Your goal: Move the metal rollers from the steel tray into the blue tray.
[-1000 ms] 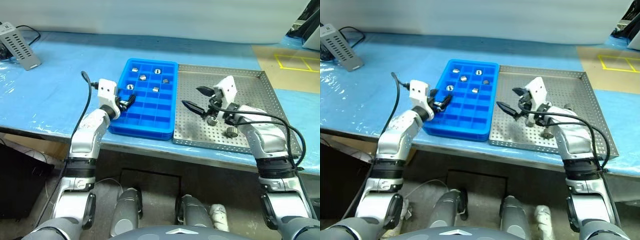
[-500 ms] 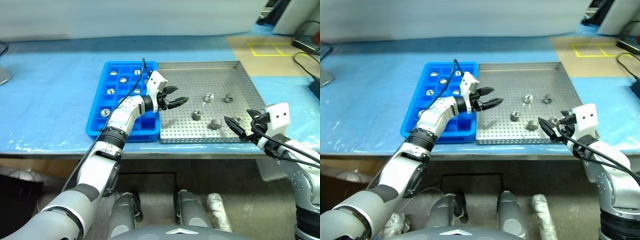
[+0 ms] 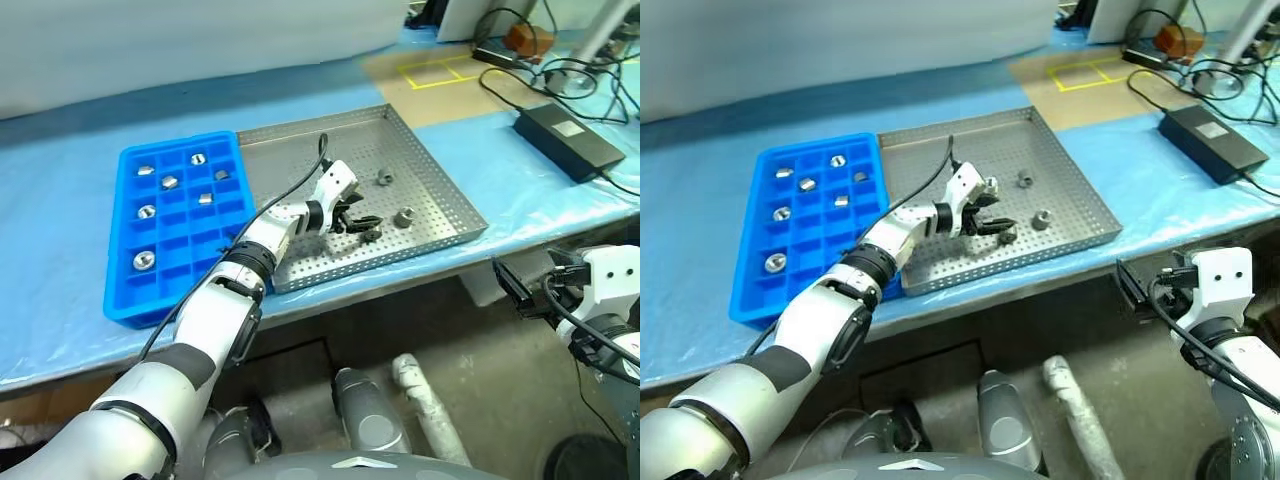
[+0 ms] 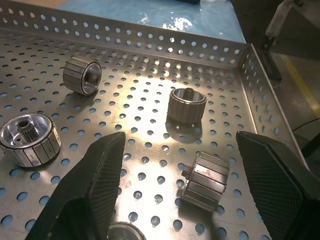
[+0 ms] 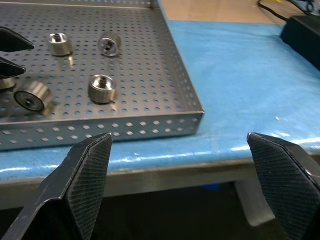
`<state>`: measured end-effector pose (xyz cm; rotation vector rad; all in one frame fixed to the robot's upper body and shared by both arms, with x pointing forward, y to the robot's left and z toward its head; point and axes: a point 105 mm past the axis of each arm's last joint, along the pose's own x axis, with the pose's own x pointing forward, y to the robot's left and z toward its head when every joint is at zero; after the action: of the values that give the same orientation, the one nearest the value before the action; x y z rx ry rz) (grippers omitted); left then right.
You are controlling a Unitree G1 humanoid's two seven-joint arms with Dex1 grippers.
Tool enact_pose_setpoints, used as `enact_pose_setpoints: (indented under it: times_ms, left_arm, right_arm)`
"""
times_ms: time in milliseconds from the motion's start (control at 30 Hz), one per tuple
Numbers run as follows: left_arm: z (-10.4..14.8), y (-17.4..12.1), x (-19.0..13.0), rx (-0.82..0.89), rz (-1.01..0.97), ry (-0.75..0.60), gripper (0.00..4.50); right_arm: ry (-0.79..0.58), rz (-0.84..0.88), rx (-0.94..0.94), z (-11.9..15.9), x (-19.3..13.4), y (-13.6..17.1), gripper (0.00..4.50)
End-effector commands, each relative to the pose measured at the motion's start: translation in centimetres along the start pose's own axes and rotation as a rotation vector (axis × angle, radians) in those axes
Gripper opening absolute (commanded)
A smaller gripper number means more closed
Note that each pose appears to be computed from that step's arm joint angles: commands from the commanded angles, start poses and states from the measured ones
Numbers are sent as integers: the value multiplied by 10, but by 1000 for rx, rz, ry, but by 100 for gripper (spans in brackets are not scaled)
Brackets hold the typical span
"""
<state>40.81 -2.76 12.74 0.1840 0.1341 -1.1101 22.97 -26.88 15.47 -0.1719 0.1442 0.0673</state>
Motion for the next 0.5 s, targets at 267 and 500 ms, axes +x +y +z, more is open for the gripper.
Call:
enact_pose_setpoints:
  times_ms: [267, 500]
  left_arm:
    - [25, 29, -24, 9, 104, -100, 373]
    - [10, 35, -36, 18, 140, -38, 373]
  right_arm:
    - [-42, 31, -37, 12, 7, 3, 450]
    - [-41, 75, -50, 13, 19, 5, 450]
